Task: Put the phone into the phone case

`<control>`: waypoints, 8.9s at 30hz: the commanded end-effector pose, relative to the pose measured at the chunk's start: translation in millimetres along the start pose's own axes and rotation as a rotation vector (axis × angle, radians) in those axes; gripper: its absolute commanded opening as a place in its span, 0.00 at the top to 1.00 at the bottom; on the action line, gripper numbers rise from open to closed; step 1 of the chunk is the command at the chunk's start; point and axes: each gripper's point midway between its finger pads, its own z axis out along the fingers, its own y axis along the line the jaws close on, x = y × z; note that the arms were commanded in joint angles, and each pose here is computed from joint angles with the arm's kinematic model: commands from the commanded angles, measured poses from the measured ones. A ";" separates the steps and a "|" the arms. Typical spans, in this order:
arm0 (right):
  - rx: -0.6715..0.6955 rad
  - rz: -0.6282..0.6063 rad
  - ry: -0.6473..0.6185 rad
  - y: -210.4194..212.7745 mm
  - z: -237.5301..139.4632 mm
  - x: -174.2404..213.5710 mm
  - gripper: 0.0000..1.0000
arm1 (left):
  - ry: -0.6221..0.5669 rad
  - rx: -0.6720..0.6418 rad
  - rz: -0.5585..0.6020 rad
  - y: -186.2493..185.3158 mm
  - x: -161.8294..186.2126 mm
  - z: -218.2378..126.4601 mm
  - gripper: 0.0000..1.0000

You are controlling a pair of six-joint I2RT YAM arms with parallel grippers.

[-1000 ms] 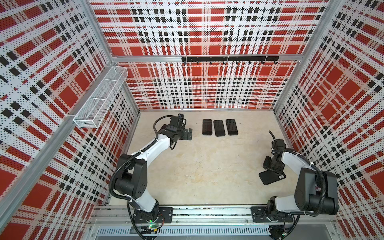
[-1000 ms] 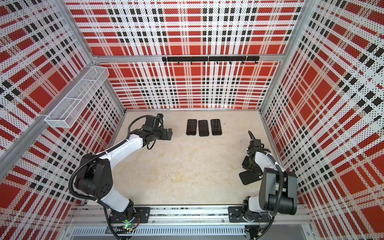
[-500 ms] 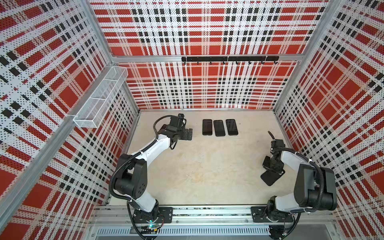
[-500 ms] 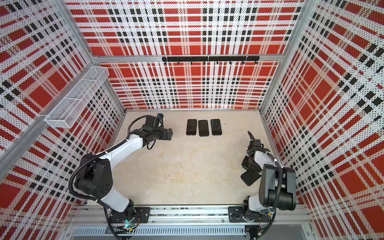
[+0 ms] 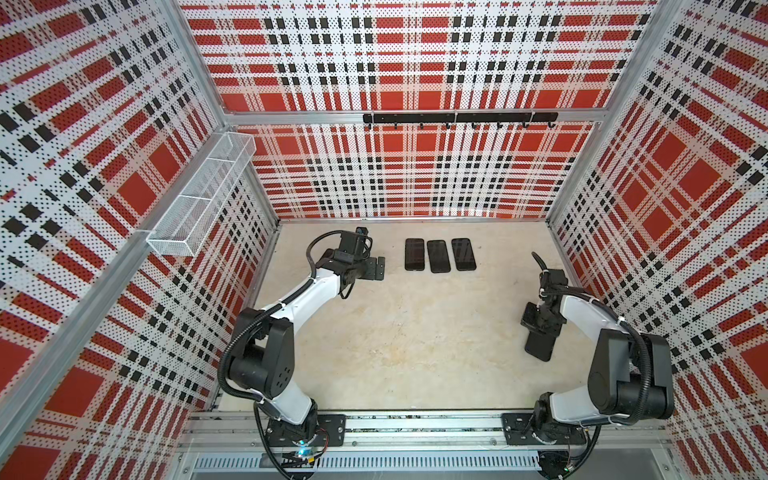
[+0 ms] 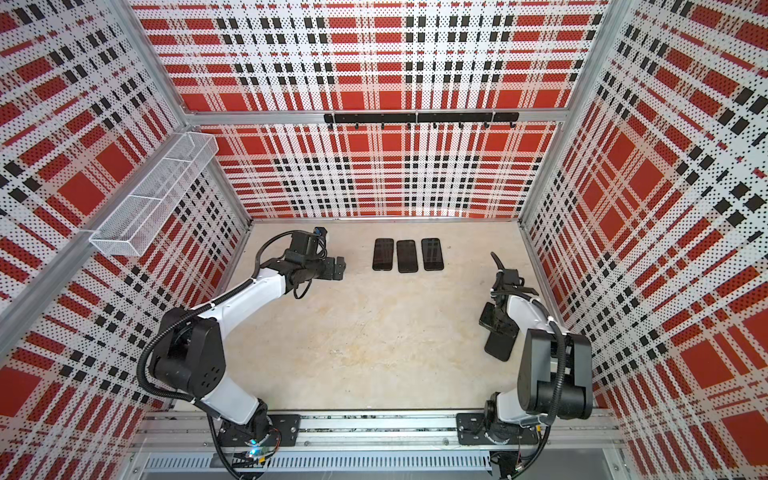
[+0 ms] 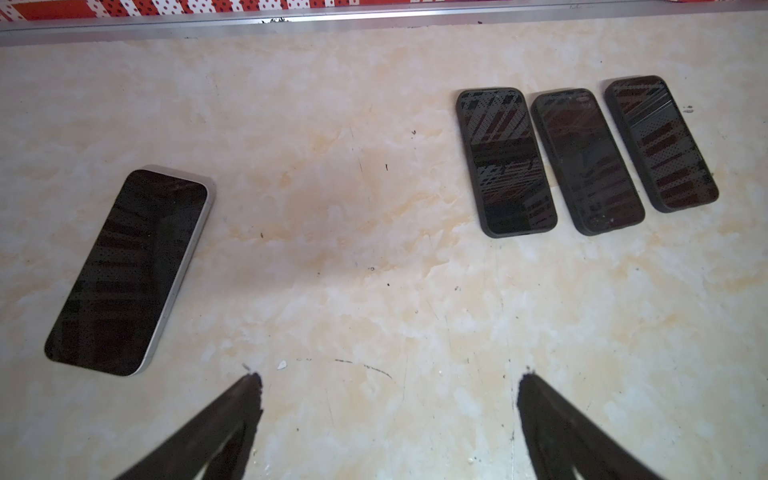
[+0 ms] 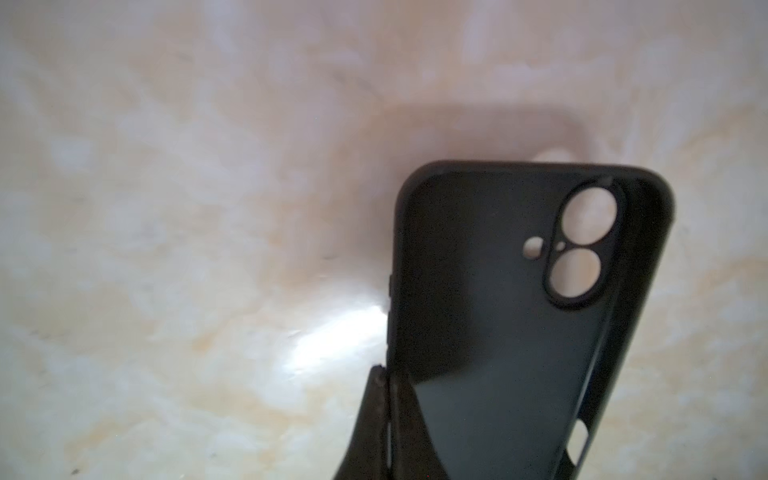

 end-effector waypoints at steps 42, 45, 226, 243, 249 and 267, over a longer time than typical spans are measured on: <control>-0.374 -2.093 0.079 256.5 18.5 115.7 0.91 | 0.039 -0.272 -0.164 137.1 -3.6 3.1 0.02; -0.374 -2.077 0.102 255.6 28.0 121.1 0.66 | 0.036 -0.266 -0.166 137.1 -4.8 2.0 0.02; -0.858 -0.811 -0.603 268.1 -121.1 57.1 0.00 | 0.266 0.161 -0.272 25.3 28.9 5.4 0.37; -1.223 -0.694 -0.667 332.0 -155.0 97.2 0.25 | -0.251 0.694 -1.139 -80.9 -20.6 -70.5 0.76; -1.217 -0.652 -0.680 347.2 -140.6 95.5 0.36 | -0.240 0.676 -1.342 -83.3 3.3 -64.9 0.83; -1.261 -0.642 -0.724 370.1 -136.8 93.8 0.58 | -0.210 0.691 -1.369 -98.6 12.9 -55.8 0.84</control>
